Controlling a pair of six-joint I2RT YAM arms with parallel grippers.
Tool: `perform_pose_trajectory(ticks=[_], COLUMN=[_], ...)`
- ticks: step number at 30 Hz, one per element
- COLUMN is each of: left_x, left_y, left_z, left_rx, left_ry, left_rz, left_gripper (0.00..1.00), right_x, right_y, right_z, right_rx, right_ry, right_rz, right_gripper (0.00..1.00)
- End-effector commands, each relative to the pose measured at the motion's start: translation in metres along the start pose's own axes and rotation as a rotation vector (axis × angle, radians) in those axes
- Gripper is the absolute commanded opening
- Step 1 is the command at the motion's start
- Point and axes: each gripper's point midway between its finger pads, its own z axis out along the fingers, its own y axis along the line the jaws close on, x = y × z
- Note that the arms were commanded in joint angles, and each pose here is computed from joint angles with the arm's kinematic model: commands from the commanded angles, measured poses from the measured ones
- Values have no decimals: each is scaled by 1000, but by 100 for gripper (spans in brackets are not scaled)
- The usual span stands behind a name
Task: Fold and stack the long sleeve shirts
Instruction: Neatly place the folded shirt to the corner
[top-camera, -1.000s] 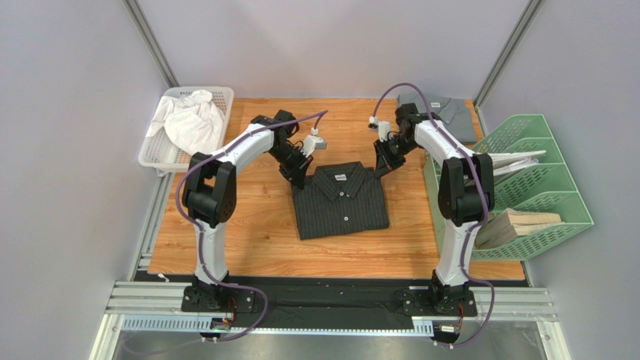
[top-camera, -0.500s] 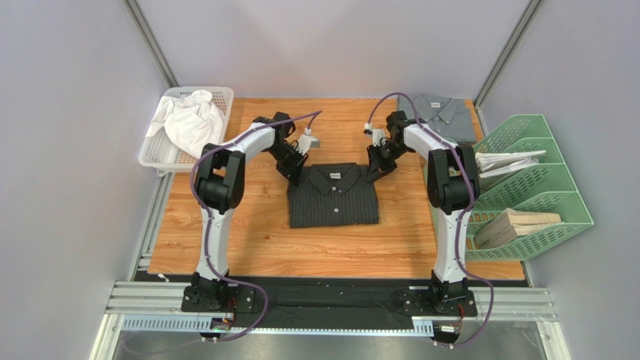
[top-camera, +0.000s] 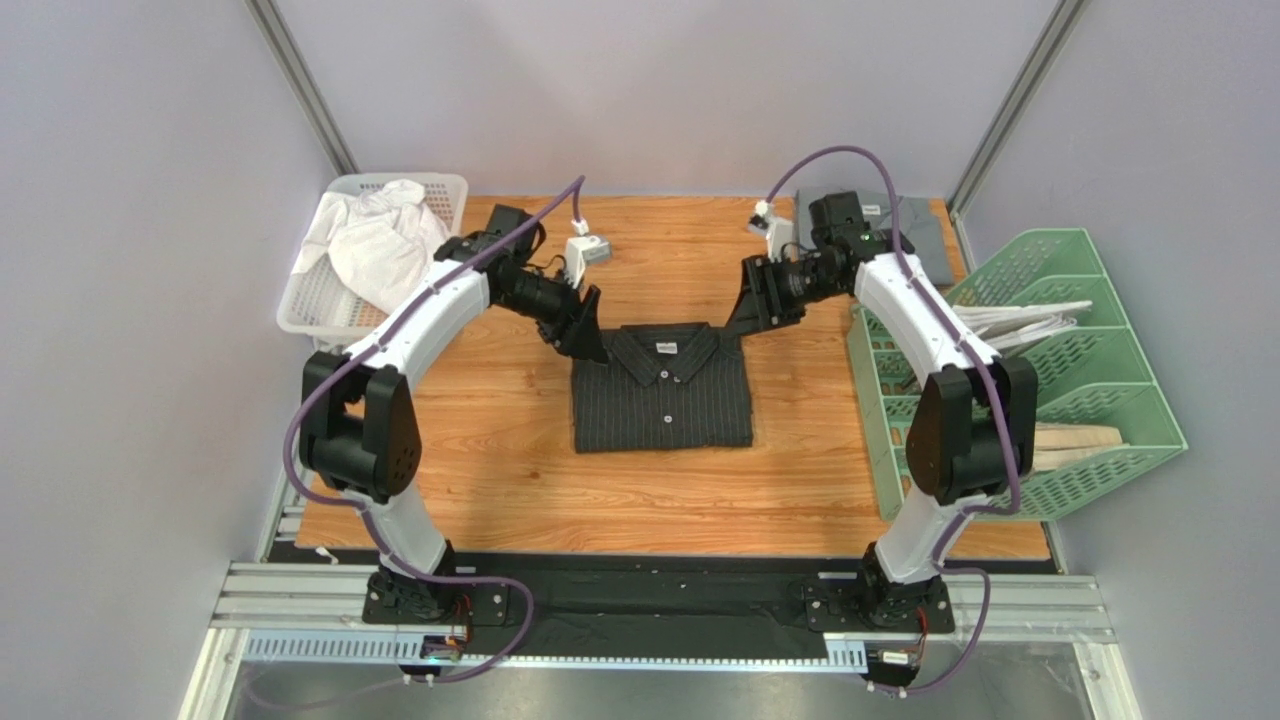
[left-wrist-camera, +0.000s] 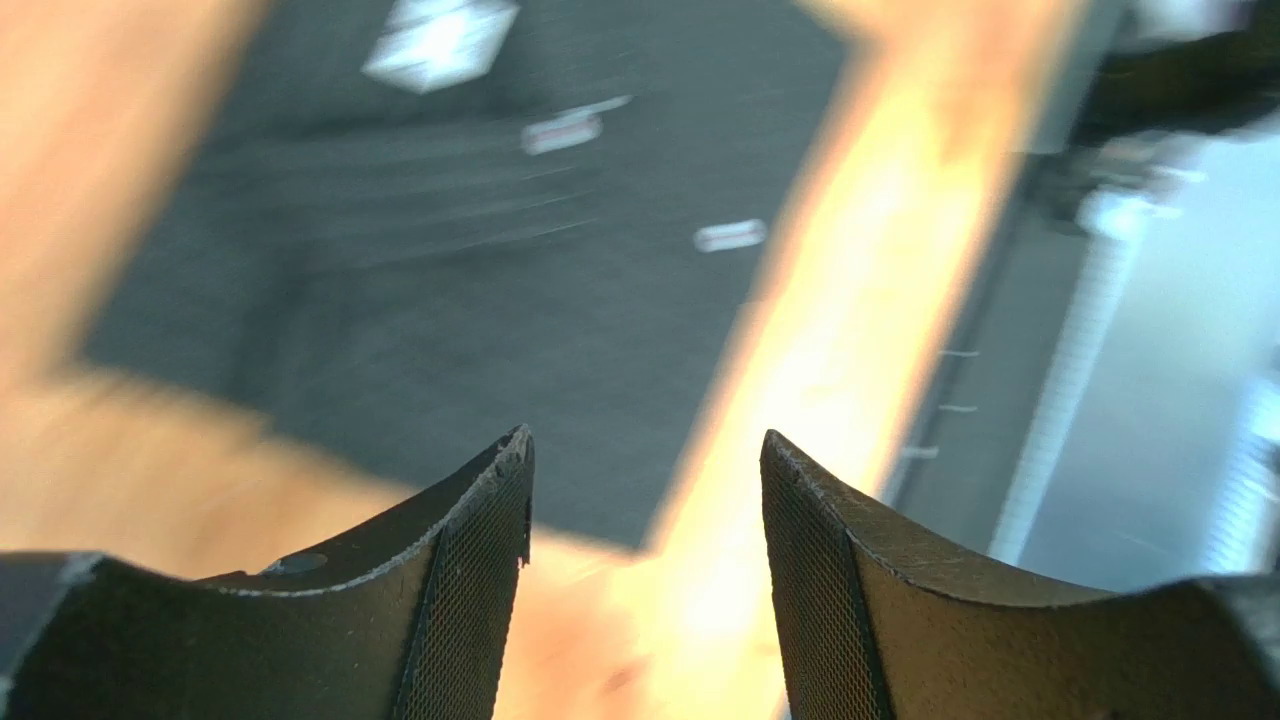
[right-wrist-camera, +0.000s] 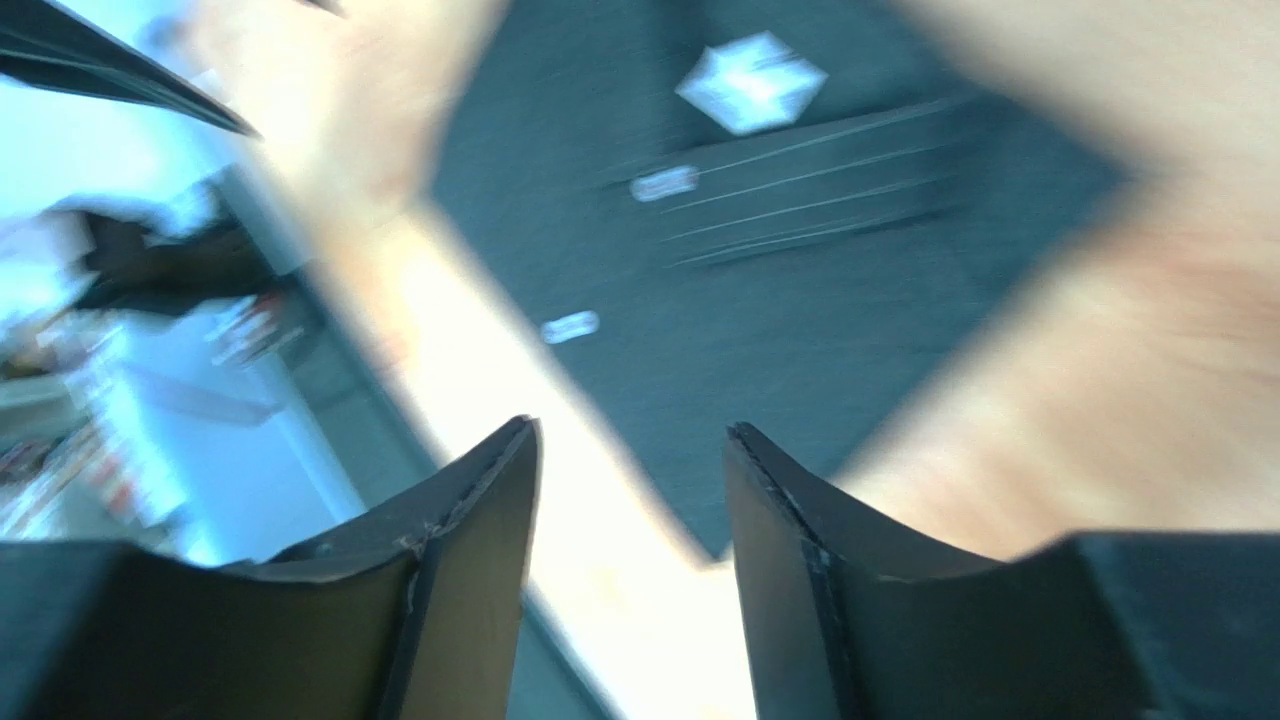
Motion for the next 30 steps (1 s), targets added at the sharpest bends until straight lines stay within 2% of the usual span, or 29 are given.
perform_pose_trajectory(ticks=[1,6,11,13,16,18,20,21,22,23,24,25,26,27,29,30], left_x=[23,54,108,113,99,82,51,42,25,19,10,8,5,3,-3,1], left_y=[-72,-69,-15,16,32,29,17,14,-6,-3,-25,-31,-25,-46,-52,-67], left_z=[45,85,108,101,78,62,40,35,30,31,39,45,54,70,91,111], left_rx=[328,427,320,236,170,150,78,37,5,-74,-84,-110,-188,-182,-212,-177], left_ry=[18,79,182,151,118,90,35,23,7,12,16,23,21,22,3,13], left_rz=[-132,-303,-510,-561,-518,-406,-226,-103,41,134,285,367,455,568,726,785], left_gripper=[63,61,59,59,55,55,58,59,61,61,61,62,62,62,60,60], right_x=[64,117,160,153,115,85,57,54,61,58,50,69,67,66,74,76], right_y=[62,39,-29,-54,-53,-31,0,7,1,8,-4,-10,-12,-24,-32,-39], right_z=[47,91,108,104,92,74,47,39,37,22,17,18,11,8,7,5], right_rx=[-293,-306,-172,-101,-85,-120,-166,-164,-136,-109,-61,-34,0,71,135,182], right_ry=[182,334,441,417,340,268,167,140,107,45,-31,-32,-76,-113,-124,-133], right_rz=[176,289,413,414,369,319,246,266,292,278,336,395,412,434,455,467], right_gripper=[48,42,37,37,41,45,49,51,55,57,58,58,58,58,58,59])
